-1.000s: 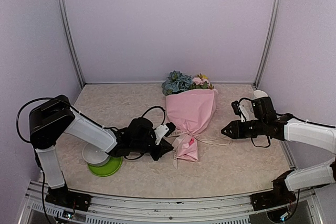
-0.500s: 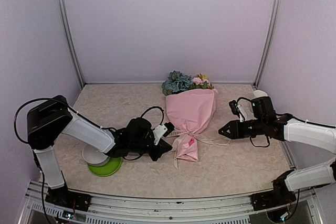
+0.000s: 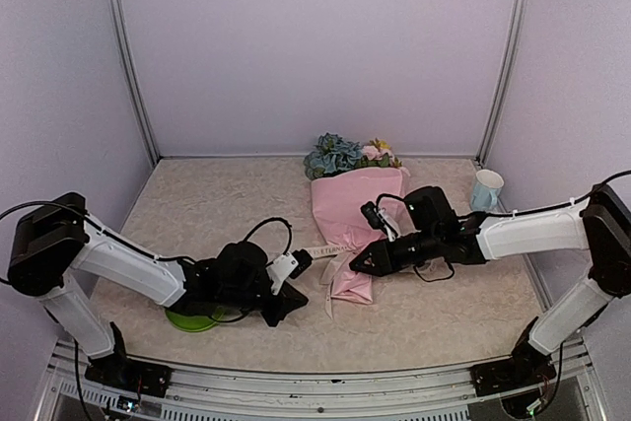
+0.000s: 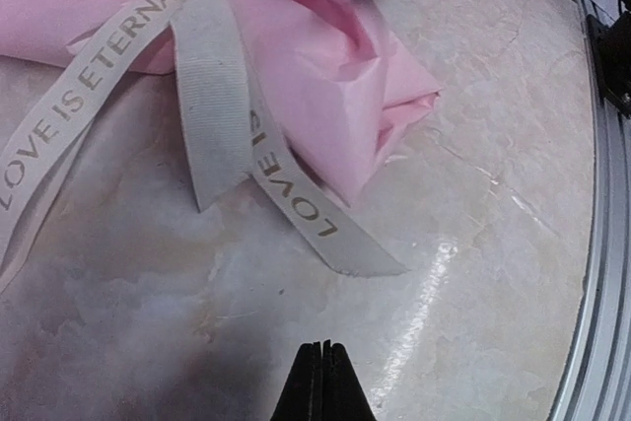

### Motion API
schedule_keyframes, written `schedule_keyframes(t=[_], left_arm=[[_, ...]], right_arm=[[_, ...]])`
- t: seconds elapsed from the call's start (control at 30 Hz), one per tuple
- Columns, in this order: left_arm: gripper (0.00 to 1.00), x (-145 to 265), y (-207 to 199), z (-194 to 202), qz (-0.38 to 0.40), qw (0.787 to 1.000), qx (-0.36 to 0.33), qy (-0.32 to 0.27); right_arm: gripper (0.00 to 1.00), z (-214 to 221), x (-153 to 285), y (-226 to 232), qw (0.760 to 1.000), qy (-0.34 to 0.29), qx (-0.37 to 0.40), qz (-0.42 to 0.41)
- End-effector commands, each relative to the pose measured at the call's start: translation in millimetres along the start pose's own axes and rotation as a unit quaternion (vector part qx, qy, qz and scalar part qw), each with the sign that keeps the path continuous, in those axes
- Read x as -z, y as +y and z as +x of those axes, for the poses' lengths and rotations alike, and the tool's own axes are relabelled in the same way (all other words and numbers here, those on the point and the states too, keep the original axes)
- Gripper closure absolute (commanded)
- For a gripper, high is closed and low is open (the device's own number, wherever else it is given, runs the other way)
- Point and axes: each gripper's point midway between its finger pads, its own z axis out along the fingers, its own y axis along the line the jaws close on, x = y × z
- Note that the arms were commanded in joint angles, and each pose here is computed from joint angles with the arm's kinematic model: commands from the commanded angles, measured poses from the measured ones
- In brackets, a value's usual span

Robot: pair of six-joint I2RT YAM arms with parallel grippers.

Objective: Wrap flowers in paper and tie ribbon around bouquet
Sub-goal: Adjust the tied bouquet at the center of the board.

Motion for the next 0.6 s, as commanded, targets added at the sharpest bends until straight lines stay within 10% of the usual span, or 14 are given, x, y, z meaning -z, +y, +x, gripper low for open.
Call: schedule_keyframes(t=[0.0,0.2,0.57], left_arm=[[0.71,-2.6,34.9,-7.3,-0.037,0.999,0.021,-0.009],[0.28,-28.4,42.2,-43.1,0.109,0.991,0.046,-0.066],[0.42,-44.3,30.8,-43.8,0.218,0.972,0.019,-0.086]], right_arm=[[0.69,-16.7,-7.1,6.1,1.0,-0.025,0.005,-0.009],[0.69,-12.2,-5.4,4.9,1.0,-0.017,0.01,-0.004],[0.69,-9.1,1.6,0.7,0.999,-0.007,0.034,0.02]])
